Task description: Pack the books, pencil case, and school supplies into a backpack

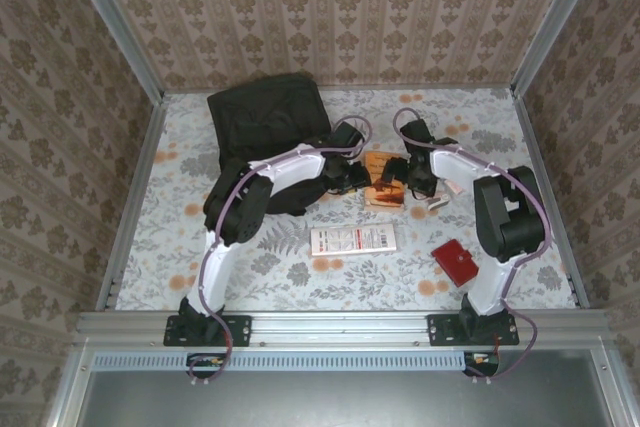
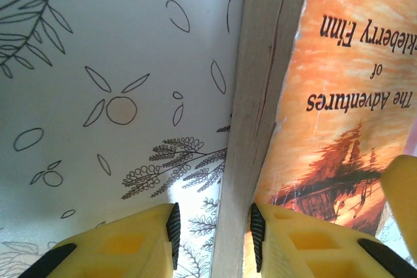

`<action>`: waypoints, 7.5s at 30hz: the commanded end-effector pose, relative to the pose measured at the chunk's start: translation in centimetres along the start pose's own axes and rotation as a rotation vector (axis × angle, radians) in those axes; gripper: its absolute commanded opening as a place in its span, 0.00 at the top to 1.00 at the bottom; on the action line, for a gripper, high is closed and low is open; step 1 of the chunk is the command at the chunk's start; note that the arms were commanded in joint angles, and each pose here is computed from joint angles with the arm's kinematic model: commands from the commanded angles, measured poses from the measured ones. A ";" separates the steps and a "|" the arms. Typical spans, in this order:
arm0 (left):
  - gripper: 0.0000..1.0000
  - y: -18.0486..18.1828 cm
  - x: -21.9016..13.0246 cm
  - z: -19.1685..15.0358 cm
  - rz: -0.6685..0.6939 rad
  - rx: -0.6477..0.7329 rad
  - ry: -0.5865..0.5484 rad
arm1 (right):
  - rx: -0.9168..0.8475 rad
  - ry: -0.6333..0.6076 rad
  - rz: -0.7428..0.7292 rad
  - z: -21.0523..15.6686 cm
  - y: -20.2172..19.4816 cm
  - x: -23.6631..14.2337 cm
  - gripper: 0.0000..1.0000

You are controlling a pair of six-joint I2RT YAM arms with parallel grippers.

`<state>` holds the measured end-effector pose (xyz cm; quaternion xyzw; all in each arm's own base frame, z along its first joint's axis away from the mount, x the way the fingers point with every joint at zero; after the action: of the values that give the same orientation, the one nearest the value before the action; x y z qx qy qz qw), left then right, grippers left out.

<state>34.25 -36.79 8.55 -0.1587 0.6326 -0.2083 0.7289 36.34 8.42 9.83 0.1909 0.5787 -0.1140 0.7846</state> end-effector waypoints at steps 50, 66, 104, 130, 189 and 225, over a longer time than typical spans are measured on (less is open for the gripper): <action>1.00 4.9 2.8 -1.7 0.092 0.051 0.124 | 0.180 0.250 0.776 -3.1 5.7 3.9 0.73; 0.63 -1.4 -12.5 0.3 -0.019 0.261 -0.068 | 0.000 0.109 0.797 -3.5 4.6 -3.6 1.00; 0.52 -3.3 -22.2 -1.4 -0.821 0.111 -0.087 | -0.376 0.096 1.459 -8.5 12.6 -21.9 1.00; 1.00 0.5 -27.7 -0.5 -0.717 -0.230 -0.788 | 0.283 -0.326 1.406 -7.4 9.5 -19.0 0.07; 0.71 24.4 -21.7 -1.9 0.320 -0.455 -0.294 | 0.066 -0.340 0.869 -7.8 2.9 -13.5 1.00; 0.49 -1.2 -19.9 1.1 0.147 0.328 -0.249 | 0.154 -0.283 0.495 -2.9 -1.0 -9.2 1.00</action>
<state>31.52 -26.62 28.78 -0.0695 0.4585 -0.2262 0.8566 30.01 8.77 16.20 0.3649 0.4075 0.0029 0.8371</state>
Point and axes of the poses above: each hand's point on the last joint's axis, 136 mm out from that joint toward the fingers, its own x axis out along the fingers, its own y axis along the line the jaws close on, z = x × y, the point moved 6 cm from there along -x, back along the fingers, and after that the axes turned 4 degrees about x, right-handed, at the moved point
